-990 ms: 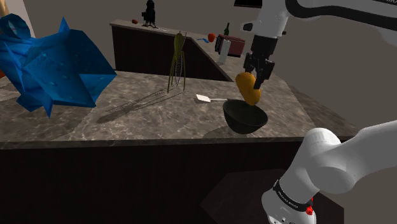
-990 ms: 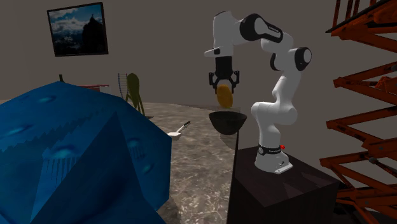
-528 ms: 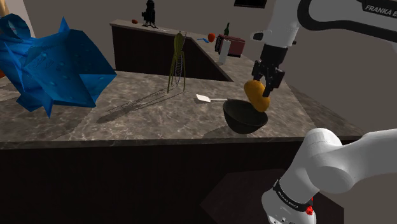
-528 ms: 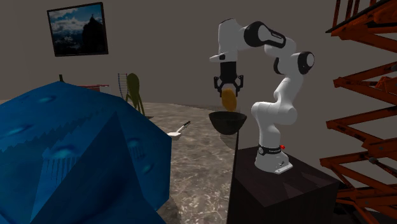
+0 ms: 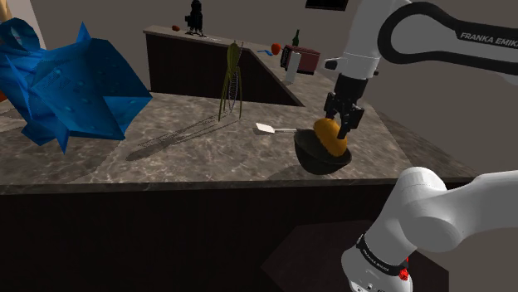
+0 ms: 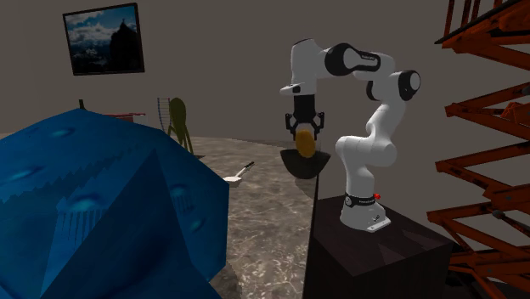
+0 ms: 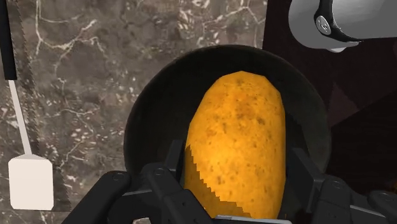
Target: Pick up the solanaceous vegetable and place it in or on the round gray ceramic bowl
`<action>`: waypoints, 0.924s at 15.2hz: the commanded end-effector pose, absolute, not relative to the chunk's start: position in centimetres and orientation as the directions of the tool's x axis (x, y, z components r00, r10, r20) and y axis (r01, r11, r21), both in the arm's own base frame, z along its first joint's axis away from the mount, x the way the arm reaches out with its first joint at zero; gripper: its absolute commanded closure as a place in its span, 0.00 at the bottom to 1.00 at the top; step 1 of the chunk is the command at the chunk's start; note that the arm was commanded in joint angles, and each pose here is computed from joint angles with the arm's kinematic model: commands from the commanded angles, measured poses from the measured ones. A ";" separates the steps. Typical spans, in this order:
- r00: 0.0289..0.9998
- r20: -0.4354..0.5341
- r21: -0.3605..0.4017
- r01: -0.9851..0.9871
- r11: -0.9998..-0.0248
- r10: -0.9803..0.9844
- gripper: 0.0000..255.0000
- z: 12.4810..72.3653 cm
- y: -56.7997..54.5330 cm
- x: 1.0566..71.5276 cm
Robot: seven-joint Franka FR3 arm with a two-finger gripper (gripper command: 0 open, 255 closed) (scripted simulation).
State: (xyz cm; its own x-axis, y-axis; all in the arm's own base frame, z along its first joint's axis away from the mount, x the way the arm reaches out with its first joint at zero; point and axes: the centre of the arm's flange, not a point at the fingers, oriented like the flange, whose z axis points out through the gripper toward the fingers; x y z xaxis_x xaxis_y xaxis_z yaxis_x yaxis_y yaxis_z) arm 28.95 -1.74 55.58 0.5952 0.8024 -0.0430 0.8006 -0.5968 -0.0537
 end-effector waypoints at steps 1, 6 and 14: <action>0.595 -0.043 -0.054 0.801 -0.597 0.802 1.00 54.5 -1.7 29.0; 0.595 -0.043 -0.054 0.801 -0.597 0.802 1.00 54.3 -1.7 29.0; 0.595 -0.043 -0.054 0.801 -0.597 0.802 0.00 54.3 -1.7 29.0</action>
State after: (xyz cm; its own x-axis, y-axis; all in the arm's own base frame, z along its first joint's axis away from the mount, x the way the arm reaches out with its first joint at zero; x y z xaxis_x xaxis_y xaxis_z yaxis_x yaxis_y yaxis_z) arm 28.95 -1.68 54.26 0.5953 0.8024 -0.0429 0.8006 -0.5968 -0.0536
